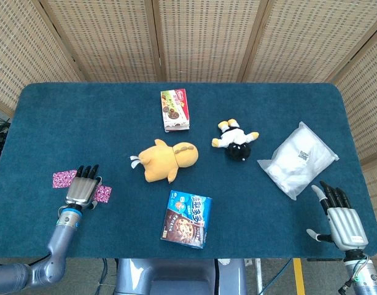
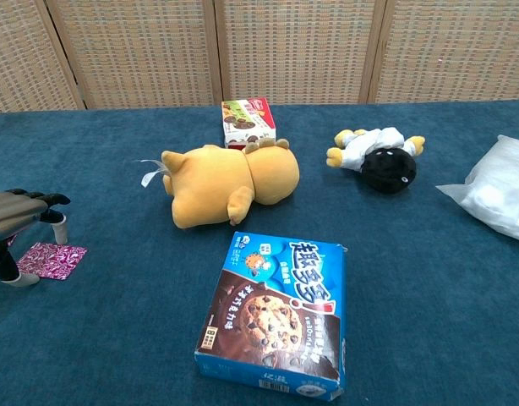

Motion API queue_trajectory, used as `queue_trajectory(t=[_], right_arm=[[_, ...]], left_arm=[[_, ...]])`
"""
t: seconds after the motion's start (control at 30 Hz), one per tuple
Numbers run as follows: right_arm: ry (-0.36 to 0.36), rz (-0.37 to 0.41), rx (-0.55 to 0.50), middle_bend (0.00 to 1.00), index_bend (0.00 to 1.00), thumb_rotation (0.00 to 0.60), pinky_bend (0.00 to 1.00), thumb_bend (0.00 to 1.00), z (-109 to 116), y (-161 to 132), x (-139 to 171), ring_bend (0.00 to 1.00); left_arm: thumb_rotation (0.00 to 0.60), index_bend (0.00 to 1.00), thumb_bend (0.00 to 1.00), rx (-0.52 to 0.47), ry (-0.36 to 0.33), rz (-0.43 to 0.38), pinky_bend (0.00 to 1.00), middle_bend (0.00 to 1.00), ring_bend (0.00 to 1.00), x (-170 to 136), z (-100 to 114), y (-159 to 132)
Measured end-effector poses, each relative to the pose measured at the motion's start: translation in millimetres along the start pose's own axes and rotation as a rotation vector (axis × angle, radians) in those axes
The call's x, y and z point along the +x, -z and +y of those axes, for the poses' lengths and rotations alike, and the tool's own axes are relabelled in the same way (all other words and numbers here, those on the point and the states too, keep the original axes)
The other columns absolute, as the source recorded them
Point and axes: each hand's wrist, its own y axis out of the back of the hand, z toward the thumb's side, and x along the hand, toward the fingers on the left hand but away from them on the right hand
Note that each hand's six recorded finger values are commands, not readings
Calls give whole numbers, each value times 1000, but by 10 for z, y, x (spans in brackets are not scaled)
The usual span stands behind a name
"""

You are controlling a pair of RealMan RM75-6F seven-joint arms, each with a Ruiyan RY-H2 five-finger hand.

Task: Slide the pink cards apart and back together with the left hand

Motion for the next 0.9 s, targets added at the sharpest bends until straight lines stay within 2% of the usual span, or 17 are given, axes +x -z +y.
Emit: queue_trajectory(t=[0.5, 0.9], right_arm=[[-1, 0, 1, 0, 0, 600, 0, 0, -4, 0, -1, 0], [-1, 0, 0, 0, 0, 600, 0, 0, 0, 0, -1, 0]], left_arm=[[600, 467, 282, -7, 8, 13, 0, 0, 0, -14, -43, 57], [600, 507, 289, -15, 5, 11, 0, 0, 0, -19, -47, 68]])
